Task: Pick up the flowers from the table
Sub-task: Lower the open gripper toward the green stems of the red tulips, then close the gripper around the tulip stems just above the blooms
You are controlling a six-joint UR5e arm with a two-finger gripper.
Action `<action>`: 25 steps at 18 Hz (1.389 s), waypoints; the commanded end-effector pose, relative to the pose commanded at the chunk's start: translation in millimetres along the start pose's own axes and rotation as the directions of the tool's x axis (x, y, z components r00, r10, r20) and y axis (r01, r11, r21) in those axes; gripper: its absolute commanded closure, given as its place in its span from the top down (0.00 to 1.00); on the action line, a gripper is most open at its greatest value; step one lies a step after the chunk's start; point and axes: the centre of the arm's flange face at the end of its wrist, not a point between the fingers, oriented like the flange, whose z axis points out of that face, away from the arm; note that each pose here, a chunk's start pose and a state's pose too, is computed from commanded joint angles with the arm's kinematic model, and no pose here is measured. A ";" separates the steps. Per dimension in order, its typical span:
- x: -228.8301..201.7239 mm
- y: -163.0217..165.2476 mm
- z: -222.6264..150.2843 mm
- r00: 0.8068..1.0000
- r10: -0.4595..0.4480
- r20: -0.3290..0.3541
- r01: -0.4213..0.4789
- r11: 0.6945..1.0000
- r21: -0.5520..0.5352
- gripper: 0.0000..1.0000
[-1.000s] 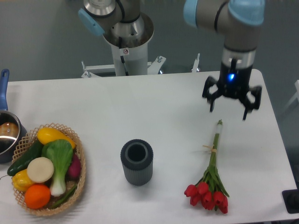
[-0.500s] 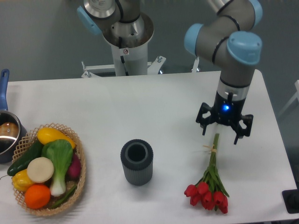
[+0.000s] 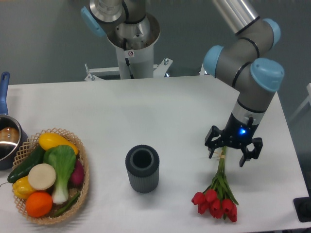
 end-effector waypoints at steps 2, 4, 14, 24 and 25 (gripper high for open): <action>-4.8 2.8 5.7 1.000 -0.003 0.005 0.003 1.000 0.005 1.00; -7.8 6.0 14.2 1.000 -0.005 -0.001 0.005 1.000 0.002 1.00; -26.9 13.0 46.6 0.999 -0.026 -0.026 0.026 1.000 -0.017 1.00; -31.0 17.8 72.0 0.999 -0.025 -0.044 0.024 0.999 -0.032 1.00; -30.9 18.7 75.2 0.999 -0.025 -0.047 0.023 0.999 -0.036 1.00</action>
